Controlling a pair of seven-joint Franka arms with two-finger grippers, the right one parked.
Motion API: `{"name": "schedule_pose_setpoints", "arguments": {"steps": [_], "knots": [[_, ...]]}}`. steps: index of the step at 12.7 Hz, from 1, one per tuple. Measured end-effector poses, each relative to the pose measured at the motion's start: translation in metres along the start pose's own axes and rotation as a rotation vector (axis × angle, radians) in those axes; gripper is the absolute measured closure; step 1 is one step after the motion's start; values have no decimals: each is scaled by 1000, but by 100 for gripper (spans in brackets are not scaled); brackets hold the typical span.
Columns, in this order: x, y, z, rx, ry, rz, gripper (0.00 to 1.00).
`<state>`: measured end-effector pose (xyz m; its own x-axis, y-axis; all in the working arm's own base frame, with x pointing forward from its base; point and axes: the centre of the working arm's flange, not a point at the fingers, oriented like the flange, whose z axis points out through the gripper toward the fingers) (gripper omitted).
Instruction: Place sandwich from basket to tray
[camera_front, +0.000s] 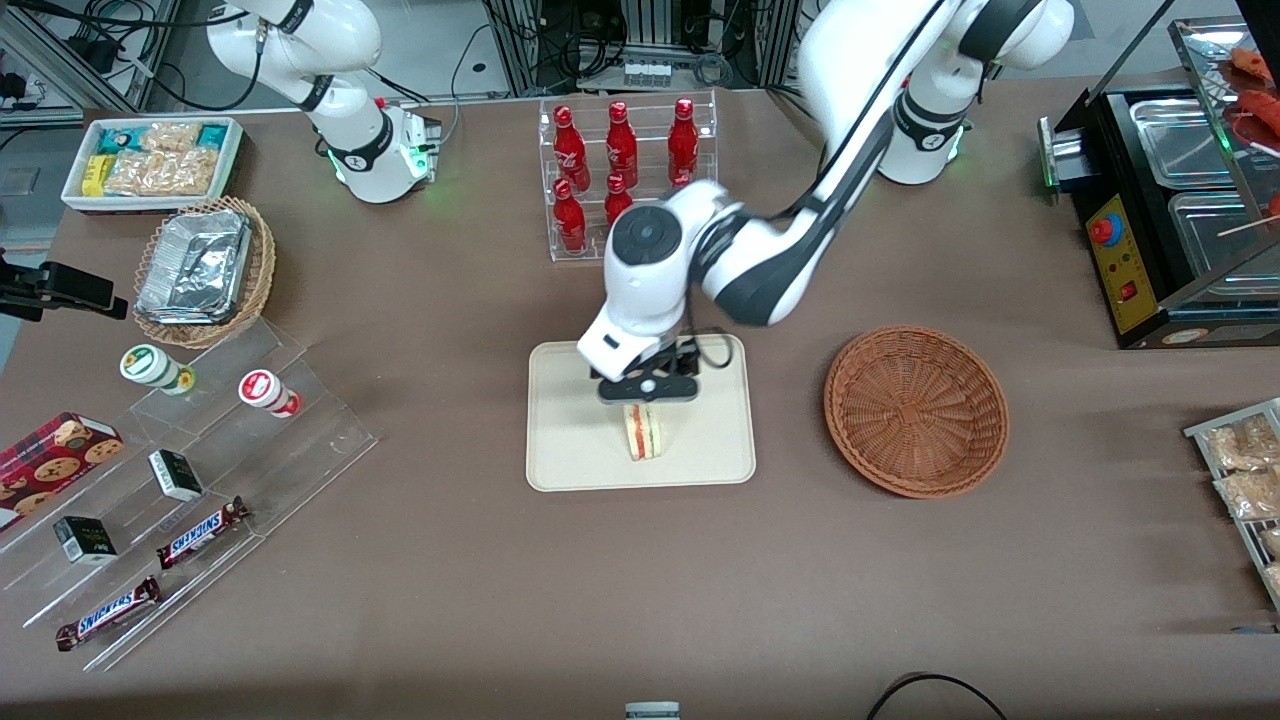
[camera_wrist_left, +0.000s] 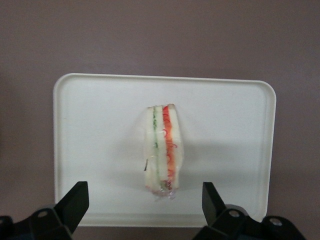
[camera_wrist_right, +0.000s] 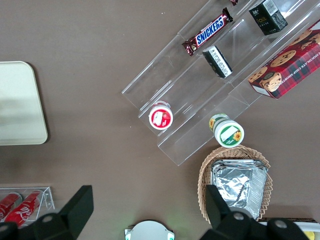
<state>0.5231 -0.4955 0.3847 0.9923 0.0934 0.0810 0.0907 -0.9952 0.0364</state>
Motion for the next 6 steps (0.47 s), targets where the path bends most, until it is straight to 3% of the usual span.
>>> {"name": "schedule_pose_setpoints", "arguments": {"steps": [3, 6], "knots": [[29, -62, -91, 22, 27, -88, 0], [53, -135, -135, 46, 33, -99, 0]]}}
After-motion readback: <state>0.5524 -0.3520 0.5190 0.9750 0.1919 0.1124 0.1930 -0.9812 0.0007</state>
